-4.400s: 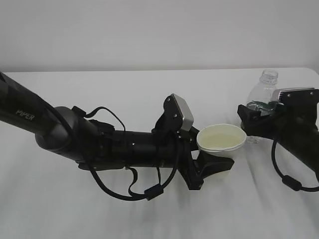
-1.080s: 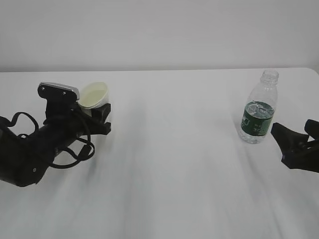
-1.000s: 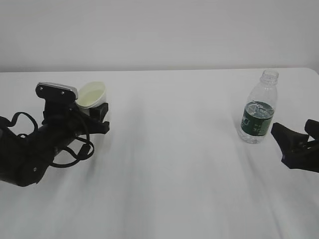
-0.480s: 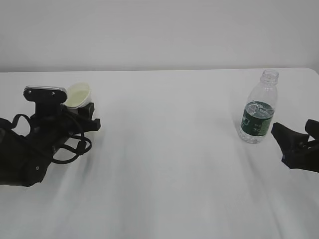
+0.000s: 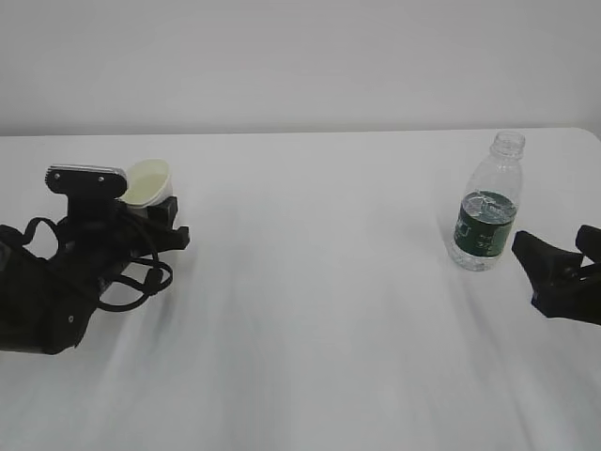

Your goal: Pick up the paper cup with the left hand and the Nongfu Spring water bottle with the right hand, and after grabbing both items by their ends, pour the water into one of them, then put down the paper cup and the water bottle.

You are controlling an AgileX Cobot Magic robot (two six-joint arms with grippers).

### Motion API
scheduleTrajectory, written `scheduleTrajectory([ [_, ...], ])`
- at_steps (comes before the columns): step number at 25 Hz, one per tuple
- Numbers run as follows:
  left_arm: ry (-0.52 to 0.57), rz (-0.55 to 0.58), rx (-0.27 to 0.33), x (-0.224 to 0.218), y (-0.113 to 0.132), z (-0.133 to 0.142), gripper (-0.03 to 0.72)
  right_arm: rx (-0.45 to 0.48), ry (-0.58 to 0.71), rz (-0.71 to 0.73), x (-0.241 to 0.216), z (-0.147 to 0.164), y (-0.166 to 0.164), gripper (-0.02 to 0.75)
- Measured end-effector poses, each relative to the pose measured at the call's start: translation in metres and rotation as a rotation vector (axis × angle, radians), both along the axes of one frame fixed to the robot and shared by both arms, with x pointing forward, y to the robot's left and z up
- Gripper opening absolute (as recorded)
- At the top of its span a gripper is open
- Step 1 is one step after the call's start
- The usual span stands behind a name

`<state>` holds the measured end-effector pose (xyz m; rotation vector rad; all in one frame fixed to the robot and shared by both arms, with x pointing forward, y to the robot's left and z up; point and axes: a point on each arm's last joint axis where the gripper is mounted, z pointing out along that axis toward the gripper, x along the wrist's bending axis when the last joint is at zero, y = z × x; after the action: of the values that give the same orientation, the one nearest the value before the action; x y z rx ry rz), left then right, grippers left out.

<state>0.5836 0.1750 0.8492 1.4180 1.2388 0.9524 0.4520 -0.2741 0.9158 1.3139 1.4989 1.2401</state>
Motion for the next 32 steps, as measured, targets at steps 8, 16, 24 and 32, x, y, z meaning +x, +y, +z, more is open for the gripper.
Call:
scheduleTrajectory([
  [8,0.044,0.0,0.019,-0.012,0.005,-0.008,0.41,0.0,0.0,0.0,0.0,0.0,0.0,0.593],
  [16,0.048,0.001,0.025,-0.015,0.007,-0.012,0.409,0.0,0.0,0.0,0.0,0.0,0.0,0.592],
  [24,0.038,-0.03,0.037,-0.017,0.005,-0.019,0.532,0.0,0.0,-0.002,0.0,0.0,0.0,0.593],
  [32,0.054,-0.054,0.045,-0.018,0.003,-0.022,0.626,0.0,0.0,-0.002,0.0,0.0,0.0,0.593],
])
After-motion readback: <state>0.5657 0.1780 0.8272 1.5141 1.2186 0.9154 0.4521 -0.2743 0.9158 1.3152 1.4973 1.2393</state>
